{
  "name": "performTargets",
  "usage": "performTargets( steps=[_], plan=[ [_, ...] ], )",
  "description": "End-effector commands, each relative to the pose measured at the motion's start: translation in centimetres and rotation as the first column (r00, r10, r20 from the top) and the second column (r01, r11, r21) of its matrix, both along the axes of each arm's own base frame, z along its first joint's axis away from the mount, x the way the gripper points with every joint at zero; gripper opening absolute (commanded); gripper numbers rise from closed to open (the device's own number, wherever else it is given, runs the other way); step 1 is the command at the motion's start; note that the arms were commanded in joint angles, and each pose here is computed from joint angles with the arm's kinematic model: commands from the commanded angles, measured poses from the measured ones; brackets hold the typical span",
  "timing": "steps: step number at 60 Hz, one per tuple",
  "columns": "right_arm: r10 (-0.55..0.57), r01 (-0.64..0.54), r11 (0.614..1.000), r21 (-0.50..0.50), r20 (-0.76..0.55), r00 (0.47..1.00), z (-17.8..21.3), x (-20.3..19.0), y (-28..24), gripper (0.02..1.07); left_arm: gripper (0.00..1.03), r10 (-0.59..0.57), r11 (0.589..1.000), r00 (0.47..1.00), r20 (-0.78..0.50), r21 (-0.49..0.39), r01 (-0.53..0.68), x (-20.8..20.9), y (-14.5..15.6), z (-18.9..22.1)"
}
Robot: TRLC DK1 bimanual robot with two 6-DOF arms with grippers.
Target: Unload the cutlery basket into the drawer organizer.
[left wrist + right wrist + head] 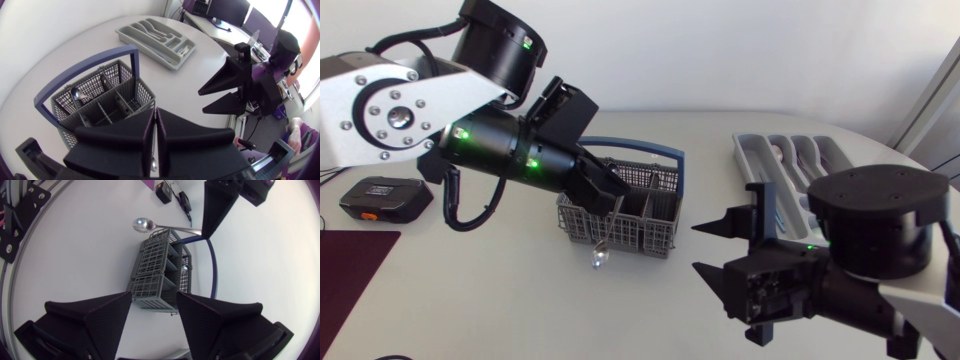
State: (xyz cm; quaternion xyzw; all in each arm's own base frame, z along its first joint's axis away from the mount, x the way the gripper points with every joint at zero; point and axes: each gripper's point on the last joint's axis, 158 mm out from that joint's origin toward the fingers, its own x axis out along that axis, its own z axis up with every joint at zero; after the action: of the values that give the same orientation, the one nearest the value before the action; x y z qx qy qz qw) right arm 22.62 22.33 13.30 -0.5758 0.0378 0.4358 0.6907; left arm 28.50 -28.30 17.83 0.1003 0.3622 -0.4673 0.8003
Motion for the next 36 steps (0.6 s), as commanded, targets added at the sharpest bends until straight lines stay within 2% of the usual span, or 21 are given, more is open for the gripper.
performTargets(
  steps=[1, 31, 36],
  plan=[
    [0.041, -0.039, 0.998, -0.055, 0.034, 0.999, -0.8, -0.2, 1.0, 0.67, 0.04, -0.003, 1.000, 1.000, -0.025, -0.010, 0.003, 0.1, -0.7, 0.5],
    [0.162, -0.101, 0.968, -0.228, 0.269, 0.949, -1.6, -0.1, 6.0, 0.67, 0.03, -0.063, 0.997, 0.992, -0.106, 0.044, 0.068, -0.9, -1.9, -1.8],
    [0.192, -0.108, 0.956, -0.274, 0.301, 0.934, -2.4, 0.0, 6.6, 0.62, 0.04, -0.080, 0.995, 0.988, -0.134, 0.046, 0.087, -1.1, -2.2, -1.8]
  ],
)
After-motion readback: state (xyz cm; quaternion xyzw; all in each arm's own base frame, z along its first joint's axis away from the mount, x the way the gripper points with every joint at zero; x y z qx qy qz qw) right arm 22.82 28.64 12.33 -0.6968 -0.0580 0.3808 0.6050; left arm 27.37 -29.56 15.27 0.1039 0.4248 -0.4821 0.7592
